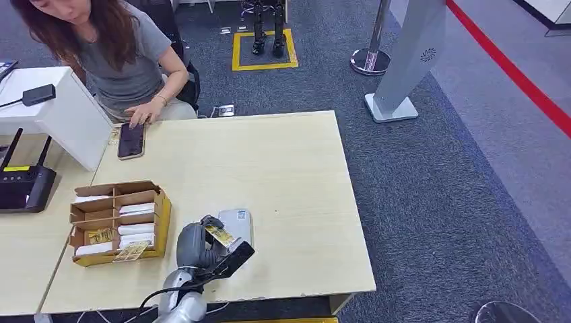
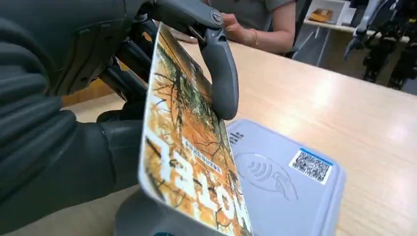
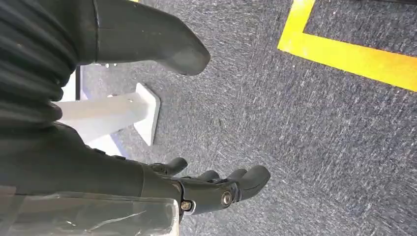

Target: Pass the card to the sensor for recognition and then transmit it.

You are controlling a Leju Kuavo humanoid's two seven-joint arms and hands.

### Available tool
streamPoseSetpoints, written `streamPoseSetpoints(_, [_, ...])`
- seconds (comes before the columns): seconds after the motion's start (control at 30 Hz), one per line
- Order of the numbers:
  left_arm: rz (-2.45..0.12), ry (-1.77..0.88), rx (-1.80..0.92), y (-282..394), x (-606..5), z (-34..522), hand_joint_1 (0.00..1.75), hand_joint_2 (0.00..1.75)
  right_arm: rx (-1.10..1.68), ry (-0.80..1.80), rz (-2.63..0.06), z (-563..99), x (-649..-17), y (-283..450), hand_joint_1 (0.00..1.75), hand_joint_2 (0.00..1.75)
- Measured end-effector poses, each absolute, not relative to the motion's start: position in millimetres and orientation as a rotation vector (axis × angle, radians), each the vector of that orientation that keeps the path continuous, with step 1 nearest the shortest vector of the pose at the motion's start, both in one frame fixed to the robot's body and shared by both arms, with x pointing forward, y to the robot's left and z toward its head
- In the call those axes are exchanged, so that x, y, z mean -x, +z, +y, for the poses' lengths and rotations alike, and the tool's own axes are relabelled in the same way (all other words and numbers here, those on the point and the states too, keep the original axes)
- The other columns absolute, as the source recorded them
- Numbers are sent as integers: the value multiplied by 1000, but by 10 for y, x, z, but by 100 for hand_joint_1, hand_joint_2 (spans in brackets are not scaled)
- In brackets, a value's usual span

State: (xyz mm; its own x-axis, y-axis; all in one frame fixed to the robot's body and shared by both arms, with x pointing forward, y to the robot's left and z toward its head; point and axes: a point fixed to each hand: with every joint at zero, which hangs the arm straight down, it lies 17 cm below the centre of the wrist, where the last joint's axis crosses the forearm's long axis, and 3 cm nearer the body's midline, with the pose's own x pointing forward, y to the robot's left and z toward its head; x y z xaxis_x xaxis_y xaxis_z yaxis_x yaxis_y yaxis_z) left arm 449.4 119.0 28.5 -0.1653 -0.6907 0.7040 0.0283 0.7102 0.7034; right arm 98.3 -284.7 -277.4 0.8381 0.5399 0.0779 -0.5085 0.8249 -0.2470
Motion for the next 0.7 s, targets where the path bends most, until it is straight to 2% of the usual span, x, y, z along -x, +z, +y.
streamPoseSetpoints(0.23, [-1773,-710,-591,666,-4503,1089,175,175,221,559,-148,-2845,-983,-2774,0,175])
streamPoseSetpoints(0.4, [-1972,-760,-643,1153,-4389,924,175,175,220,559,-147,-2843,-978,-2775,0,175])
streamPoseSetpoints(0.57, [-2029,-711,-760,1498,-4465,1156,175,175,219,564,-148,-2840,-977,-2775,0,175])
streamPoseSetpoints(0.7, [-1988,-634,-871,1639,-4638,1592,175,175,219,572,-147,-2836,-979,-2774,0,175])
